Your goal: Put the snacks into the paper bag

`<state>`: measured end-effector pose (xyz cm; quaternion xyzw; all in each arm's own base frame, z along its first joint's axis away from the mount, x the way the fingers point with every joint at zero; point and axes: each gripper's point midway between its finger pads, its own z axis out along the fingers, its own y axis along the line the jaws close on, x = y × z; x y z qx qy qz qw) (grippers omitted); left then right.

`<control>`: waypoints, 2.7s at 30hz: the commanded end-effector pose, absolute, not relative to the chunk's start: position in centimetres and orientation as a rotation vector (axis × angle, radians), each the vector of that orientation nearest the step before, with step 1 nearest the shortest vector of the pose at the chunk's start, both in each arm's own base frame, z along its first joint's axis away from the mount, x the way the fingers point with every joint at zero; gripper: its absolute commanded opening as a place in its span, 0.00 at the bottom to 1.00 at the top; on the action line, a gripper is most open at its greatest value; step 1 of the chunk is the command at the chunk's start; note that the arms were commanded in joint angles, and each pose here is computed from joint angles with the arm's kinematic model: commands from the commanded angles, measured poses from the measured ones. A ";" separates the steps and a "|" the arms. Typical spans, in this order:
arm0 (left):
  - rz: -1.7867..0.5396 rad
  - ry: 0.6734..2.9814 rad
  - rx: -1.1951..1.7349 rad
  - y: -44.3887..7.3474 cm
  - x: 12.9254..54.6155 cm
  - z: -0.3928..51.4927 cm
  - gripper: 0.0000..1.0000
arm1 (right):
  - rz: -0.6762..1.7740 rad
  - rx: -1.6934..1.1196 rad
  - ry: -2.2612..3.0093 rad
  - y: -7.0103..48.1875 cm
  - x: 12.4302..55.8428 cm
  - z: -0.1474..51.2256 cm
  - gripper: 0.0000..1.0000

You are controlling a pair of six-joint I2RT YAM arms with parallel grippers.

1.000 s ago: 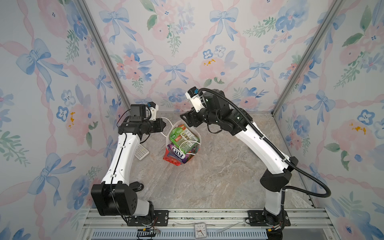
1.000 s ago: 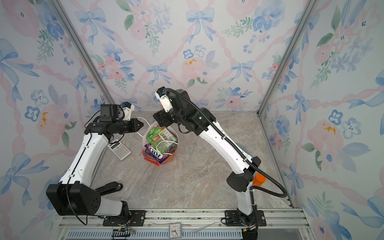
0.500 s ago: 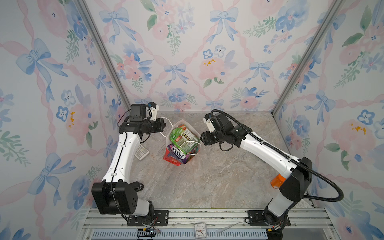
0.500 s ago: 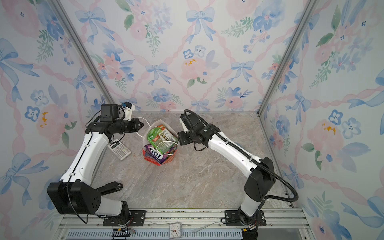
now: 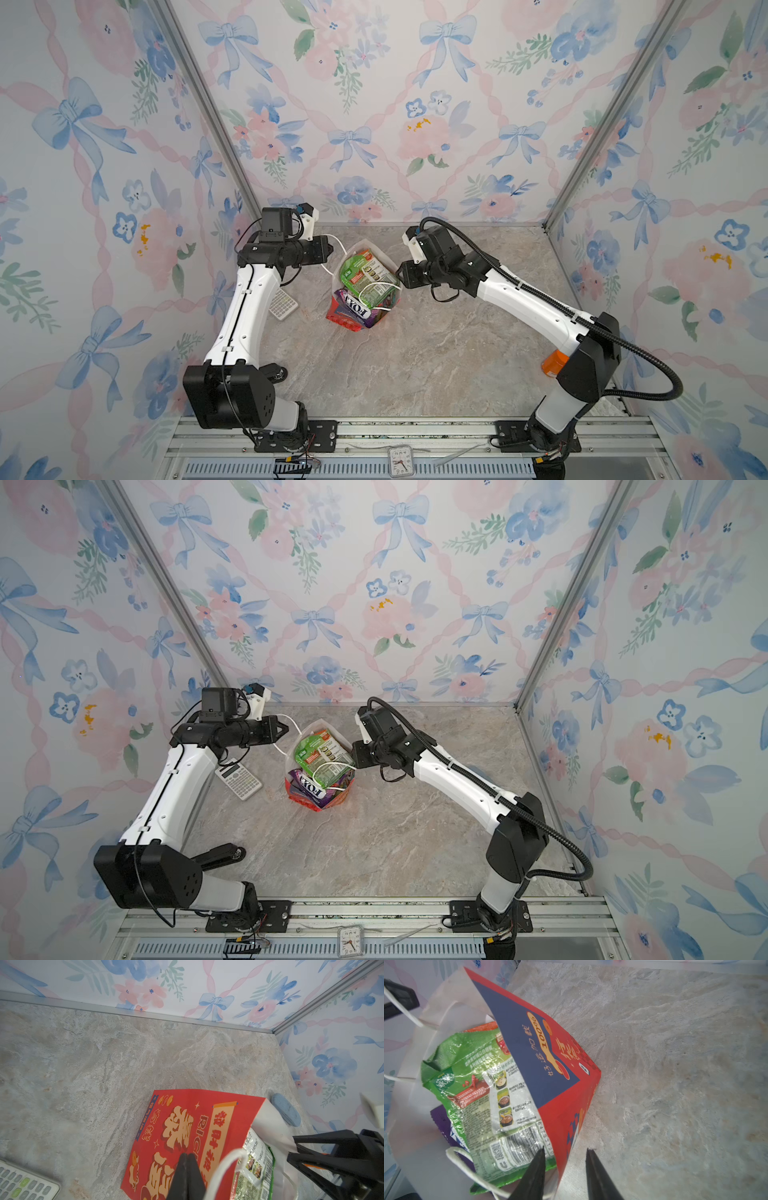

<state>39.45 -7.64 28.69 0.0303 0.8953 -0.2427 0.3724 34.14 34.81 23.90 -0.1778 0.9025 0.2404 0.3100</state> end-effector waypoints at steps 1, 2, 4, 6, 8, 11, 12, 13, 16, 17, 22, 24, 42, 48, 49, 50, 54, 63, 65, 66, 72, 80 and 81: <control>-0.645 2.261 0.078 -7.8 39.8 30.0 0.00 | 0.673 -0.462 2.381 36.2 34.1 24.3 0.30; -0.647 2.260 0.081 -7.9 39.8 30.0 0.00 | 0.672 -0.462 2.384 36.3 34.0 24.3 0.29; -0.648 2.255 0.082 -7.9 39.7 30.2 0.00 | 0.666 -0.467 2.390 36.6 34.1 24.2 0.25; -0.657 2.247 0.088 -8.0 39.6 30.5 0.00 | 0.673 -0.474 2.392 36.9 34.1 24.2 0.16; -0.671 2.244 0.095 -8.3 39.5 30.7 0.00 | 0.690 -0.484 2.384 37.3 34.1 24.7 0.03; -0.679 2.240 0.102 -8.6 39.4 30.9 0.00 | 0.705 -0.497 2.345 37.7 34.2 26.5 0.00; -0.688 2.237 0.107 -8.8 39.4 31.1 0.00 | 0.706 -0.499 2.330 37.7 34.4 27.3 0.00; -0.705 2.230 0.115 -9.1 39.3 31.3 0.00 | 0.706 -0.504 2.319 37.7 34.4 27.9 0.00; -0.763 2.196 0.152 -10.2 39.0 32.8 0.00 | 0.718 -0.527 2.283 38.0 34.5 30.2 0.00; -0.772 2.184 0.162 -10.6 39.0 33.5 0.00 | 0.727 -0.537 2.273 38.1 34.5 31.0 0.00; -0.792 2.135 0.206 -11.9 38.8 35.8 0.00 | 0.739 -0.630 2.236 39.2 34.3 34.1 0.00; -0.817 2.129 0.216 -12.5 38.7 36.1 0.00 | 0.729 -0.658 2.237 39.3 34.2 34.9 0.00; -0.864 2.095 0.277 -14.8 37.1 37.8 0.00 | 0.761 -0.561 2.231 34.9 32.0 36.6 0.00; -0.842 2.166 0.249 -14.8 38.0 35.0 0.00 | 0.769 -0.469 2.323 33.4 34.0 32.7 0.00; -0.846 2.180 0.247 -14.9 38.2 34.4 0.00 | 0.772 -0.461 2.327 33.4 34.3 32.2 0.00; -0.847 2.194 0.246 -14.9 38.3 33.8 0.00 | 0.767 -0.454 2.333 33.3 34.6 31.8 0.00; -0.841 2.221 0.233 -15.0 38.9 32.5 0.00 | 0.750 -0.425 2.368 33.0 35.7 29.9 0.00; -0.815 2.277 0.214 -14.8 40.3 30.1 0.27 | 0.751 -0.387 2.414 33.0 38.2 27.4 0.00; -0.826 2.278 0.218 -15.0 40.4 30.1 0.38 | 0.755 -0.385 2.411 33.1 38.4 27.4 0.02; -0.831 2.272 0.225 -15.1 40.4 30.3 0.46 | 0.755 -0.382 2.408 33.2 38.5 27.5 0.03; -0.846 2.233 0.254 -15.3 39.9 31.8 0.85 | 0.762 -0.384 2.388 33.4 38.8 28.3 0.08; -0.909 2.176 0.311 -16.1 39.1 33.3 0.98 | 0.764 -0.381 2.362 33.0 38.5 29.8 0.00; -0.913 2.166 0.315 -16.2 39.0 33.7 0.98 | 0.765 -0.381 2.351 32.9 38.4 30.3 0.00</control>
